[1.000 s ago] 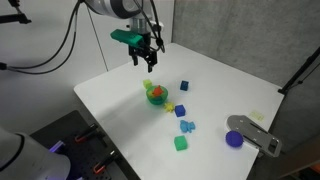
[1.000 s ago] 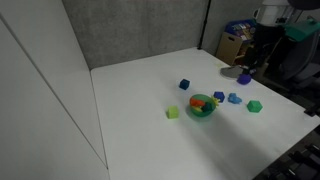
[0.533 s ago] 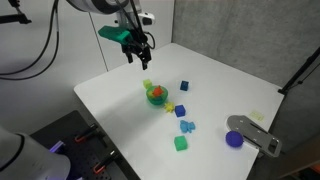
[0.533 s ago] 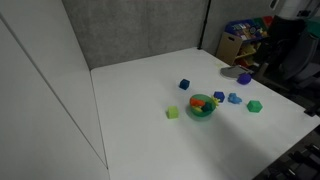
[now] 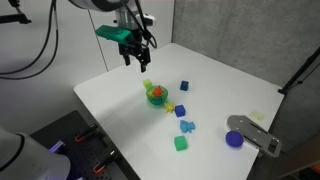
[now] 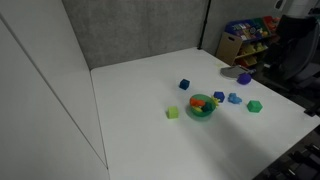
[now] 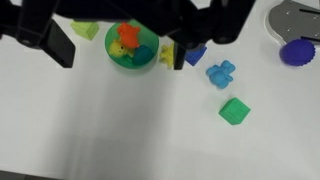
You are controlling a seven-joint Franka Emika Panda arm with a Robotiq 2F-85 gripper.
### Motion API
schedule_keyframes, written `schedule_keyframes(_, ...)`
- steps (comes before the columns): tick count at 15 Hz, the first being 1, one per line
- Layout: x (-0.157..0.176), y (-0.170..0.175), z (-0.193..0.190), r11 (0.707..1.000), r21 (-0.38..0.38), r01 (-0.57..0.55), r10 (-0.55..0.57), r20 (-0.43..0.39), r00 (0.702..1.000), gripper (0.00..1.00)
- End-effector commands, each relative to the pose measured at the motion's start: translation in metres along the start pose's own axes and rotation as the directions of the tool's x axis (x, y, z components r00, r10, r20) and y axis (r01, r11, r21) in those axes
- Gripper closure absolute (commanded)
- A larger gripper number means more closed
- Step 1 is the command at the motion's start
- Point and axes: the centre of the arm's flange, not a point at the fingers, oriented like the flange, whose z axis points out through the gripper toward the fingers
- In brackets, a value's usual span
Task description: Remove the blue toy from the bowl
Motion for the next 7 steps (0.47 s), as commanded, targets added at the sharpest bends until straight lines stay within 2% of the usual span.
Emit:
schedule_keyframes(1,-0.0001,0.0001,0.0003,1.000,0.000,0.001,-0.001,0.001,1.000,0.00)
schedule_keyframes(7,0.0006,-0.0005,0.0026,1.000,0.000,0.002,-0.002,0.006,1.000,0.00)
